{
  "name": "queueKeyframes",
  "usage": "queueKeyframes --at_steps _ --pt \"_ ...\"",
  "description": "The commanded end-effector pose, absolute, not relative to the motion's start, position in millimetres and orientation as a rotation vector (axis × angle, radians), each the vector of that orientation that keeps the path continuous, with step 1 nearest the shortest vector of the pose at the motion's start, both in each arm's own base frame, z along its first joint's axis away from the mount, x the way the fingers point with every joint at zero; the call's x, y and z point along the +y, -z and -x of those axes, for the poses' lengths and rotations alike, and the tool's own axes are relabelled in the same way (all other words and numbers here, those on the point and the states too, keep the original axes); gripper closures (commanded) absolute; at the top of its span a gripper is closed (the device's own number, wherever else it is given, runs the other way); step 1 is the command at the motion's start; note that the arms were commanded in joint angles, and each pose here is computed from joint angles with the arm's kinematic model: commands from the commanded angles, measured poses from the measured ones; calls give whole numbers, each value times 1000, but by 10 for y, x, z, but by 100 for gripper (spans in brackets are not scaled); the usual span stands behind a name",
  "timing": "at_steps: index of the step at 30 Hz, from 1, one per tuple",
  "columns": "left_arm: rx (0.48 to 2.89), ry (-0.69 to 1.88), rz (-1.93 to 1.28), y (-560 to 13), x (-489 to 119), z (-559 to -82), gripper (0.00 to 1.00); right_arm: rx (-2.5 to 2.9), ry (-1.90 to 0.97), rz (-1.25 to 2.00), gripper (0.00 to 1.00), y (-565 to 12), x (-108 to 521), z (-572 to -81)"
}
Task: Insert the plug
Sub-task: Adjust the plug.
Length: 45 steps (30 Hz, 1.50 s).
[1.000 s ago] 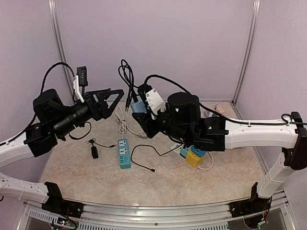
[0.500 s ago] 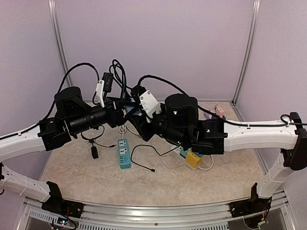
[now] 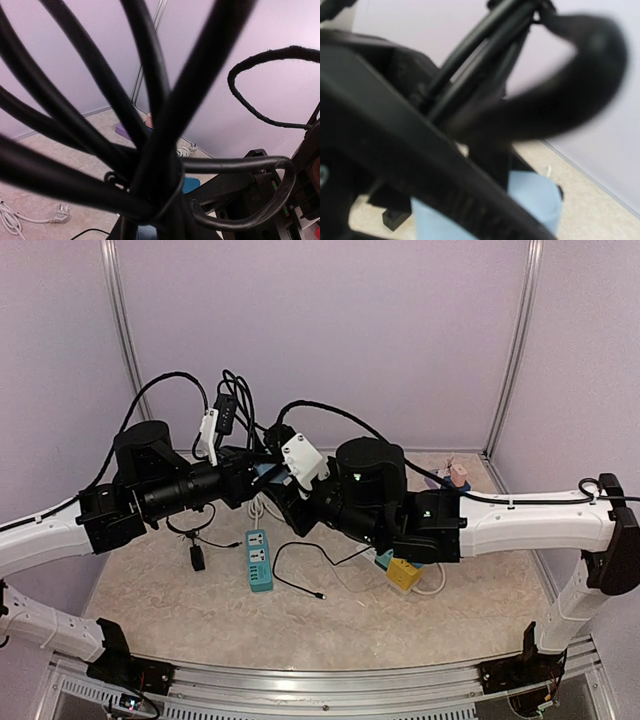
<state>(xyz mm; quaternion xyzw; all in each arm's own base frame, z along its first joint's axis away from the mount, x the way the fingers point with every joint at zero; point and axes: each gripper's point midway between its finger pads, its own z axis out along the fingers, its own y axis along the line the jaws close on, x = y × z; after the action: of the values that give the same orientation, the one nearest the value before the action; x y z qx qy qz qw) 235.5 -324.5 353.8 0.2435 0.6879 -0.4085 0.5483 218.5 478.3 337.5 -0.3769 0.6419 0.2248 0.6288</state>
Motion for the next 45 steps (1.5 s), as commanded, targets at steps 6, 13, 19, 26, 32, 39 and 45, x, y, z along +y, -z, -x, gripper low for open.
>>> queueKeyframes --at_steps 6,13,19,26,32,39,45 --pt "1558 971 -624 -3741 -3111 -2179 36 1336 -627 951 100 -3681 4862 -1963" --pt "1362 832 -877 -3985 -2805 -1744 1 1223 -884 1212 100 -3782 4714 -1800" --pt "1285 741 -992 -4084 -2479 -1430 1 1140 -1139 1393 100 -3921 4496 -1670" --pt "1256 716 -1129 -4043 -2687 -1404 1 973 -1251 1570 100 -4027 4418 -1335" --pt "1219 748 -1109 -4117 -2939 -1517 3 913 -1297 1582 100 -4099 4400 -1255" --pt "1156 802 -1131 -4230 -3175 -1411 22 943 -1285 1568 100 -4079 4442 -1313" --pt "1134 849 -1087 -4330 -3228 -1409 32 968 -1269 1562 100 -4045 4466 -1353"
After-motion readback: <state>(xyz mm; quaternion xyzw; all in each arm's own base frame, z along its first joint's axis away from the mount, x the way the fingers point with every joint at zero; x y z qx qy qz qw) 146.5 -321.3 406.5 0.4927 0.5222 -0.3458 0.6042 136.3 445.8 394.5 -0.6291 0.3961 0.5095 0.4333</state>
